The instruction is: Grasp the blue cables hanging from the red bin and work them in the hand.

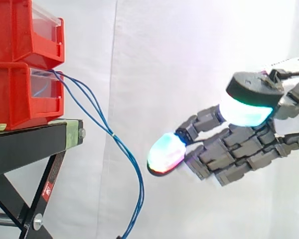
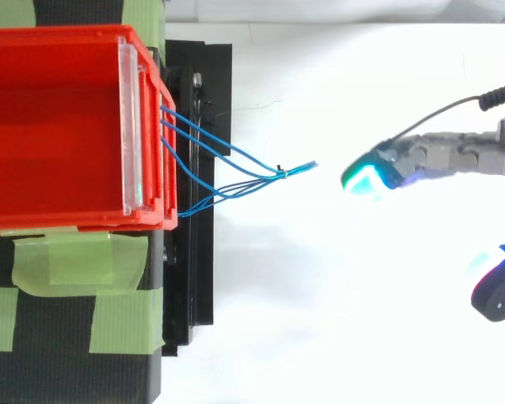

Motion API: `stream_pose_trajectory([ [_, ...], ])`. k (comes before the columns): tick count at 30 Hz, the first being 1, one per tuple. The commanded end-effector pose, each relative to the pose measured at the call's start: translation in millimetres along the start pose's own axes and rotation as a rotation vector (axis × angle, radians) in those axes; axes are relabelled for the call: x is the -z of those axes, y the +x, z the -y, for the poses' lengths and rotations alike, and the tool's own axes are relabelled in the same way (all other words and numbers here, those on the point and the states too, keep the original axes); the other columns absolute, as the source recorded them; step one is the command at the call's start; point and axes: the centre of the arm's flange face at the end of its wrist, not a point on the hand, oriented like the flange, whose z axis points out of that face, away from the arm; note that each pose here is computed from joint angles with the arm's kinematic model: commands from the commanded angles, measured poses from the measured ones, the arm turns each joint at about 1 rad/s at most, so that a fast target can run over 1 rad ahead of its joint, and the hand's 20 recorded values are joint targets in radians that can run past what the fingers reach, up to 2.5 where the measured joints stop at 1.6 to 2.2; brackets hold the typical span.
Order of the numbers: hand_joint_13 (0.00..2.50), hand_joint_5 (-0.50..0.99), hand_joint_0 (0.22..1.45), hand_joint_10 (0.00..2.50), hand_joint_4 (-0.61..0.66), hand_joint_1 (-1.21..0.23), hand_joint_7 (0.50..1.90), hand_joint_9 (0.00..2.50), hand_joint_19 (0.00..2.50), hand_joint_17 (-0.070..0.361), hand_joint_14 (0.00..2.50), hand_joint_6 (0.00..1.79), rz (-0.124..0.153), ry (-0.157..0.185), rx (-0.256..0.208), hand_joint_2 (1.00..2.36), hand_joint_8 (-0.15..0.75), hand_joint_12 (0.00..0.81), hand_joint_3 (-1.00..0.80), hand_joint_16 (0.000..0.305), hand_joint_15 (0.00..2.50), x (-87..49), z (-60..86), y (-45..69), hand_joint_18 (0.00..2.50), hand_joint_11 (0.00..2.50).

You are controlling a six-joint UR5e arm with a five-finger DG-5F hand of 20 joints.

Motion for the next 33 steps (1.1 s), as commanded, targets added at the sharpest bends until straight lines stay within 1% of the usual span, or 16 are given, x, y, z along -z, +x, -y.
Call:
stream_pose_trajectory([
  [1,0.0,-0.41,0.7,0.0,0.14,-0.56,0.72,0.0,0.03,0.139,0.0,0.01,0.044,-0.041,-0.01,1.0,0.257,0.308,-1.0,0.062,0.23,-3.4,1.3,3.8,0.0,0.15],
  [2,0.0,-0.42,0.69,0.0,0.14,-0.56,0.71,0.0,0.03,0.14,0.0,0.01,0.073,-0.052,-0.014,1.0,0.252,0.307,-1.0,0.062,0.23,-5.2,4.4,7.1,0.0,0.12],
  [4,0.0,-0.43,0.68,0.0,0.13,-0.56,0.7,0.0,0.03,0.141,0.01,0.01,0.099,-0.062,-0.018,1.0,0.248,0.308,-1.0,0.063,0.23,-5.1,6.8,11.1,0.0,0.09],
  [9,0.0,-0.45,0.68,0.0,0.11,-0.56,0.69,0.0,0.01,0.141,0.01,0.01,0.128,-0.071,-0.034,1.0,0.235,0.3,-1.0,0.063,0.23,-3.4,11.2,20.5,0.0,0.04],
  [10,0.0,-0.45,0.67,0.0,0.11,-0.56,0.69,0.0,0.01,0.142,0.0,0.01,0.165,-0.088,-0.054,1.0,0.235,0.3,-1.0,0.063,0.23,-5.9,7.8,19.9,0.0,0.04],
  [11,0.0,-0.45,0.67,0.0,0.11,-0.56,0.69,0.0,0.02,0.142,0.0,0.01,0.185,-0.094,-0.065,1.0,0.235,0.302,-1.0,0.063,0.22,-7.3,6.9,19.5,0.0,0.04],
  [14,0.0,-0.44,0.67,0.0,0.12,-0.56,0.69,0.0,0.02,0.143,0.0,0.01,0.226,-0.1,-0.093,1.0,0.236,0.302,-1.0,0.064,0.23,-8.8,4.3,19.7,0.0,0.04],
  [19,0.0,-0.43,0.67,0.0,0.13,-0.56,0.69,0.0,0.01,0.144,0.0,0.01,0.246,-0.089,-0.1,1.0,0.237,0.3,-1.0,0.064,0.23,-8.5,2.2,24.4,0.0,0.03],
  [21,0.0,-0.43,0.68,0.0,0.13,-0.56,0.69,0.0,0.01,0.144,0.0,0.01,0.271,-0.077,-0.101,1.0,0.24,0.302,-1.0,0.064,0.22,-8.3,3.0,24.5,0.0,0.04],
  [23,0.0,-0.42,0.68,0.0,0.13,-0.56,0.69,0.0,0.01,0.144,0.01,0.01,0.279,-0.077,-0.103,1.0,0.242,0.302,-1.0,0.064,0.23,-8.0,2.0,24.6,0.0,0.03],
  [25,0.0,-0.42,0.68,0.0,0.13,-0.56,0.69,0.0,0.01,0.143,0.0,0.01,0.311,-0.051,-0.109,1.0,0.242,0.302,-1.0,0.064,0.23,-16.5,15.6,32.5,0.0,0.04],
  [26,0.0,-0.42,0.68,0.0,0.14,-0.56,0.69,0.0,0.01,0.143,0.0,0.01,0.311,-0.049,-0.114,1.0,0.242,0.302,-1.0,0.064,0.23,-18.9,19.1,34.5,0.0,0.04],
  [27,0.0,-0.42,0.68,0.0,0.14,-0.56,0.69,0.0,0.01,0.143,0.0,0.01,0.301,-0.044,-0.128,1.0,0.243,0.302,-1.0,0.064,0.22,-25.0,27.9,42.8,0.0,0.03],
  [28,0.0,-0.41,0.68,0.0,0.14,-0.56,0.69,0.0,0.01,0.144,0.0,0.01,0.298,-0.047,-0.14,1.0,0.241,0.303,-1.0,0.064,0.23,-27.2,29.9,46.0,0.0,0.03],
  [30,0.0,-0.41,0.68,0.0,0.14,-0.56,0.69,0.0,0.01,0.145,0.0,0.01,0.3,-0.086,-0.213,1.0,0.244,0.305,-1.0,0.065,0.22,-34.7,30.1,56.2,0.0,0.04],
  [33,0.0,-0.39,0.68,0.0,0.15,-0.56,0.7,0.0,0.02,0.146,0.01,0.01,0.308,-0.098,-0.227,1.0,0.249,0.308,-1.0,0.065,0.22,-35.7,28.3,56.8,0.0,0.04],
])
